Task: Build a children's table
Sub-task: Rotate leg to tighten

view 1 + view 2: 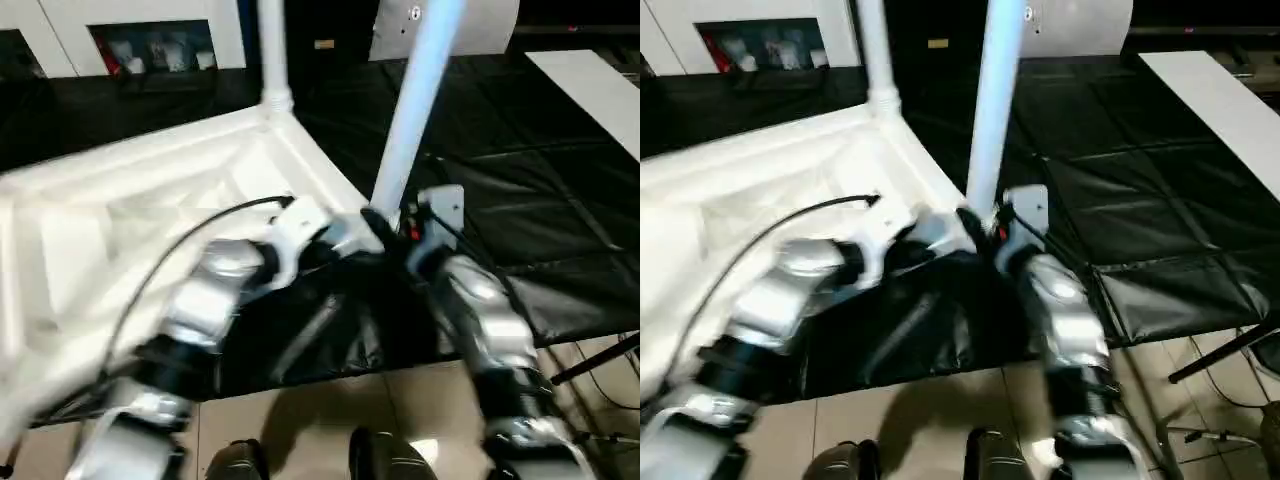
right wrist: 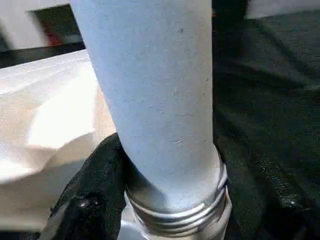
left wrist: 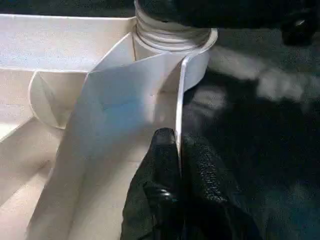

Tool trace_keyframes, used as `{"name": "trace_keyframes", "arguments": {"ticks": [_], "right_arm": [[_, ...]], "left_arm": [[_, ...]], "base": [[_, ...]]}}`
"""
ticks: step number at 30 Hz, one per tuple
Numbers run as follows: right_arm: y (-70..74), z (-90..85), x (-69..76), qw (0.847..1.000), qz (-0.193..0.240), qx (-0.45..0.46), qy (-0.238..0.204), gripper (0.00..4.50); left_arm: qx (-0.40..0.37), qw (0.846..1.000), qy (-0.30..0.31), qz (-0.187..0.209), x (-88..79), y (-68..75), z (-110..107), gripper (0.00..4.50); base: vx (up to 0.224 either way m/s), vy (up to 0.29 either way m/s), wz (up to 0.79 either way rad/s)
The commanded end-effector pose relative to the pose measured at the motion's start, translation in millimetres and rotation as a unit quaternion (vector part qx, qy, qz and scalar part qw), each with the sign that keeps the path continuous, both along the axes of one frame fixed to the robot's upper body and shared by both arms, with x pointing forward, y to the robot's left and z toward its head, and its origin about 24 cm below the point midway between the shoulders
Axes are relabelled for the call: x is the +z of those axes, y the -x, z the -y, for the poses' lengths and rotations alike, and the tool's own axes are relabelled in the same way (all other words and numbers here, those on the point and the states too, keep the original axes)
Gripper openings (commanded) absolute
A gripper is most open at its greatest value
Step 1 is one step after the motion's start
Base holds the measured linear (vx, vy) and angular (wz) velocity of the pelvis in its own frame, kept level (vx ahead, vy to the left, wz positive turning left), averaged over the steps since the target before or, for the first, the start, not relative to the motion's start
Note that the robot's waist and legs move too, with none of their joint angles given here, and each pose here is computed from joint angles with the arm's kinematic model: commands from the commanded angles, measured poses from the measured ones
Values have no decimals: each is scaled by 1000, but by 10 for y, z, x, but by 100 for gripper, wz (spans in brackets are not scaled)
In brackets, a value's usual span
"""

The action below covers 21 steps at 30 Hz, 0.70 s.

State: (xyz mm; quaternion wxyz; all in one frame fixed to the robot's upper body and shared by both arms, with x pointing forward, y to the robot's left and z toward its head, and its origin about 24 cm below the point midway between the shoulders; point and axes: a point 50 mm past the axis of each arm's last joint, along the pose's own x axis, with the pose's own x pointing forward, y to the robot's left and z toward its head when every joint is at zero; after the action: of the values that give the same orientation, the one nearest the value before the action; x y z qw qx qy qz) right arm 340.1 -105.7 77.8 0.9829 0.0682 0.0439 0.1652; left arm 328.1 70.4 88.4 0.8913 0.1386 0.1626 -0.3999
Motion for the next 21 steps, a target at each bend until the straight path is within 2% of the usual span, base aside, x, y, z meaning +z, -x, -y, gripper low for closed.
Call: {"name": "trace_keyframes", "arguments": {"ticks": [1,3,4,5,7,11,12,16,20,21], "right_arm": [[120,-481,-120,996,-26,83,-3,256],[128,-502,-92,996,-22,88,-24,303],[133,-501,-79,995,-19,92,-29,303],[143,-489,-67,995,-12,101,-26,303],[152,-415,-66,993,3,115,-7,336],[150,-300,-61,993,20,119,6,370],[153,-197,-50,991,33,131,22,370],[170,70,25,983,56,171,27,400],[206,307,91,970,73,224,63,431],[206,307,91,970,73,224,63,442]], "left_arm": [[32,996,42,70,321,-69,197,0],[25,996,40,72,323,-51,222,0],[20,997,38,72,316,-47,216,0],[14,997,33,73,307,-45,193,0],[4,997,22,77,287,-47,110,0],[0,997,12,73,255,-47,1,0],[-11,998,9,66,228,-36,-86,0],[-65,996,1,62,175,15,-262,0],[-110,992,-23,56,116,63,-411,0],[-110,992,-23,56,116,63,-411,0]], "base": [[0,0,0],[0,0,0],[0,0,0],[0,0,0],[0,0,0],[0,0,0],[0,0,0],[0,0,0],[0,0,0],[0,0,0]]}}
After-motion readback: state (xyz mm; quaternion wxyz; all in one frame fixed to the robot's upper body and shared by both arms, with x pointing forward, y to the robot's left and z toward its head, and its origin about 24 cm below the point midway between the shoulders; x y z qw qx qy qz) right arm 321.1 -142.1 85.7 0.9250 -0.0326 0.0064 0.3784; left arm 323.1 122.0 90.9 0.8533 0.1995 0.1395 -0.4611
